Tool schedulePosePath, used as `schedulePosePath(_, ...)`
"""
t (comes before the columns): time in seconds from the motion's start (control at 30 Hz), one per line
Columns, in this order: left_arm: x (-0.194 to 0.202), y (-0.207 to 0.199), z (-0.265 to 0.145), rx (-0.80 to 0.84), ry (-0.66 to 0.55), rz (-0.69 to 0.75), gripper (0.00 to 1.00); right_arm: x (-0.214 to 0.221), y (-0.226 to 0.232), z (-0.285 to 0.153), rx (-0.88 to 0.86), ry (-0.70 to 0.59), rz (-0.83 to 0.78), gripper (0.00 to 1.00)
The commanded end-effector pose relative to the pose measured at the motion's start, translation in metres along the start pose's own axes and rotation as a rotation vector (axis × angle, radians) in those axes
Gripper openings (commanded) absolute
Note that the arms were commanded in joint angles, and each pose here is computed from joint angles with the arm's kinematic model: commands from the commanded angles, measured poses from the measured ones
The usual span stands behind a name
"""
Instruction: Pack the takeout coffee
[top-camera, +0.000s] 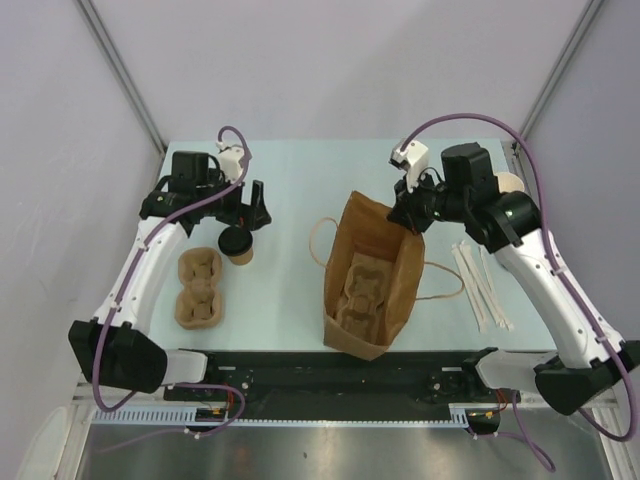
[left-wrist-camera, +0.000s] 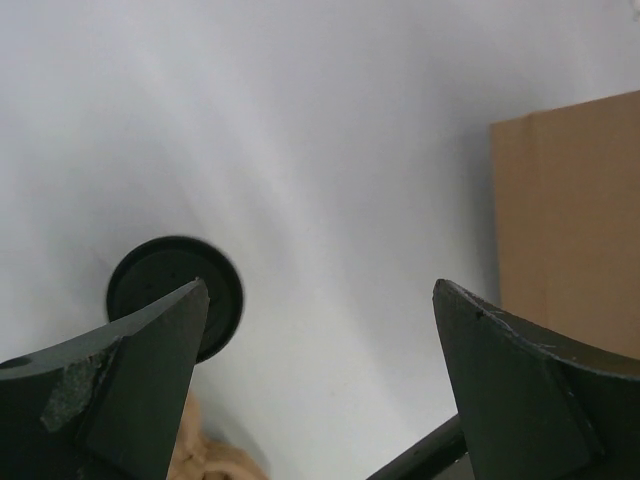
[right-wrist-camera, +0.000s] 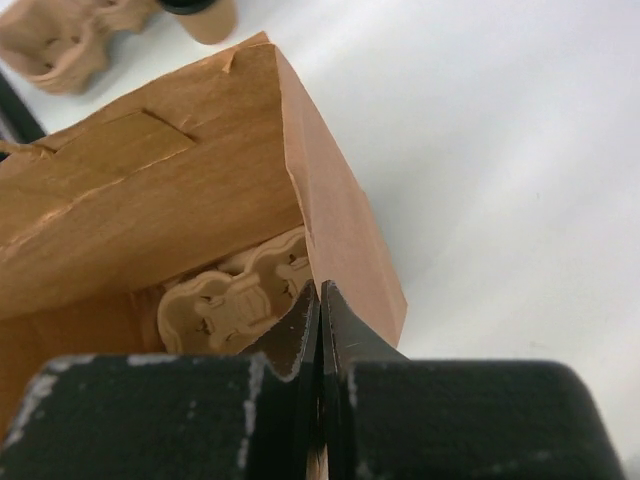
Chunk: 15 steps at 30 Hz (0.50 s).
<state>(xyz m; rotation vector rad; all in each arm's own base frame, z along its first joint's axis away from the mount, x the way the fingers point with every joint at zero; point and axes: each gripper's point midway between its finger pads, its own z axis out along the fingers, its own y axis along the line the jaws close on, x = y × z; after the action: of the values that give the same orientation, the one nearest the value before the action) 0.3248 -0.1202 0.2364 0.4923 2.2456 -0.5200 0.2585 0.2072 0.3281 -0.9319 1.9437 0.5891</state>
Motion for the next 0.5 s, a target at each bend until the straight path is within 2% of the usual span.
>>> schedulePosePath(0.0,0.004,0.037,-0.006,-0.125,0.057,-0.016,0.99,-0.011,-0.034,0.001,0.109,-0.034,0.101,0.00)
schedulePosePath(0.23,0.040,0.072,0.005,-0.234,0.209,-0.081,1.00,0.012,-0.064,0.009,0.156,0.033,0.286,0.00)
schedulePosePath(0.47,0.066,0.091,0.018,-0.253,0.299,-0.133,1.00,0.016,-0.072,0.009,0.171,0.030,0.342,0.00)
